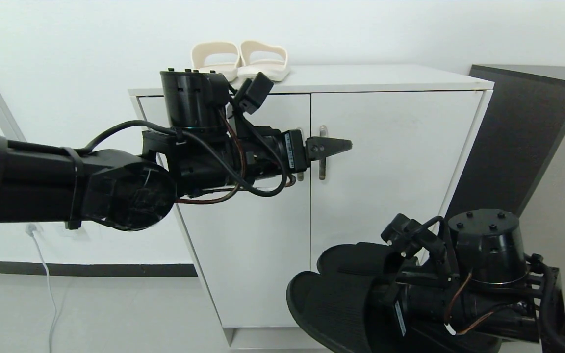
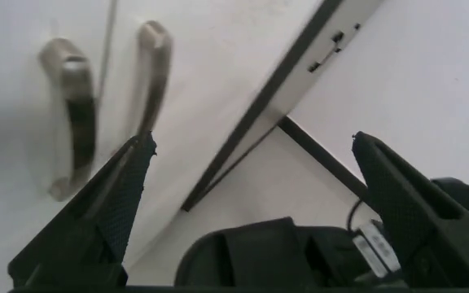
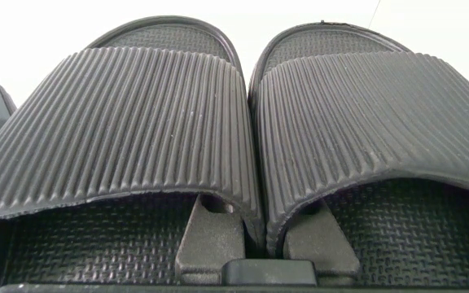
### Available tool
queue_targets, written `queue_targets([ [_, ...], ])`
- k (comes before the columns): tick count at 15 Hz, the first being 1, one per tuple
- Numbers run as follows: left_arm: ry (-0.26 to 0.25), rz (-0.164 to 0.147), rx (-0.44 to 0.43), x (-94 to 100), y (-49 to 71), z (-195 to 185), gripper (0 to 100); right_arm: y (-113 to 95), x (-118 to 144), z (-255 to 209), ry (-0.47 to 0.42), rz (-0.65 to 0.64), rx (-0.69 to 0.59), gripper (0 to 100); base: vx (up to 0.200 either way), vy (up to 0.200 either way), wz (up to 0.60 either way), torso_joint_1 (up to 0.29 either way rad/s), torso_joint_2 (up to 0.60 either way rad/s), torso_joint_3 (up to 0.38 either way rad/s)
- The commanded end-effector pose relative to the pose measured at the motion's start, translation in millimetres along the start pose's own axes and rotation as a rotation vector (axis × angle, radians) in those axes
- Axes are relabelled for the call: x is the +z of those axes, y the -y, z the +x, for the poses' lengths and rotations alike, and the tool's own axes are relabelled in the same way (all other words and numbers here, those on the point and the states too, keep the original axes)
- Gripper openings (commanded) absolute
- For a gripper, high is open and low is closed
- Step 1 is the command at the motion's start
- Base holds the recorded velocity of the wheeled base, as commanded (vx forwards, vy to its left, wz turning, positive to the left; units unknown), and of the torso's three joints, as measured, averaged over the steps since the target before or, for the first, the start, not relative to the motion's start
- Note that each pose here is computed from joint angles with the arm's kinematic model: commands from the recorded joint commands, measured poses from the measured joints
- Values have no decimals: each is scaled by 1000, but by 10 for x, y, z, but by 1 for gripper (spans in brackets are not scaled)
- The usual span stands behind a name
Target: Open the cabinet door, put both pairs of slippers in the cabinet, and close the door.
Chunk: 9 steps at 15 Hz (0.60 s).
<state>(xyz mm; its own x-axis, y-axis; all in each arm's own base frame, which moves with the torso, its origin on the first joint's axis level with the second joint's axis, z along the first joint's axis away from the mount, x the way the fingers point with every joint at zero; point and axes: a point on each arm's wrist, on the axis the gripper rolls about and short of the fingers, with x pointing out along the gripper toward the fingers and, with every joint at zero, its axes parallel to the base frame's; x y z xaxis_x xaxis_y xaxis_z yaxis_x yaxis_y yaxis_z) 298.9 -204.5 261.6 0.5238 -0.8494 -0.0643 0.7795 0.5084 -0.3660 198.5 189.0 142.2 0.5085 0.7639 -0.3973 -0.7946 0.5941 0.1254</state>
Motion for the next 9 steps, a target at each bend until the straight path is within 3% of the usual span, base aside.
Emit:
queue_targets([
  [1, -1, -6, 32, -35, -69, 75, 100, 0, -4, 10, -3, 0, 1, 0, 0, 0, 0, 0, 0, 0],
  [3, 16, -1, 51, 0, -100, 149, 100, 0, -8, 9, -4, 0, 1, 0, 0, 0, 0, 0, 0, 0],
  [9, -6, -9, 50, 30, -124, 302, 100, 2, -9, 20, -1, 0, 1, 0, 0, 0, 0, 0, 0, 0],
])
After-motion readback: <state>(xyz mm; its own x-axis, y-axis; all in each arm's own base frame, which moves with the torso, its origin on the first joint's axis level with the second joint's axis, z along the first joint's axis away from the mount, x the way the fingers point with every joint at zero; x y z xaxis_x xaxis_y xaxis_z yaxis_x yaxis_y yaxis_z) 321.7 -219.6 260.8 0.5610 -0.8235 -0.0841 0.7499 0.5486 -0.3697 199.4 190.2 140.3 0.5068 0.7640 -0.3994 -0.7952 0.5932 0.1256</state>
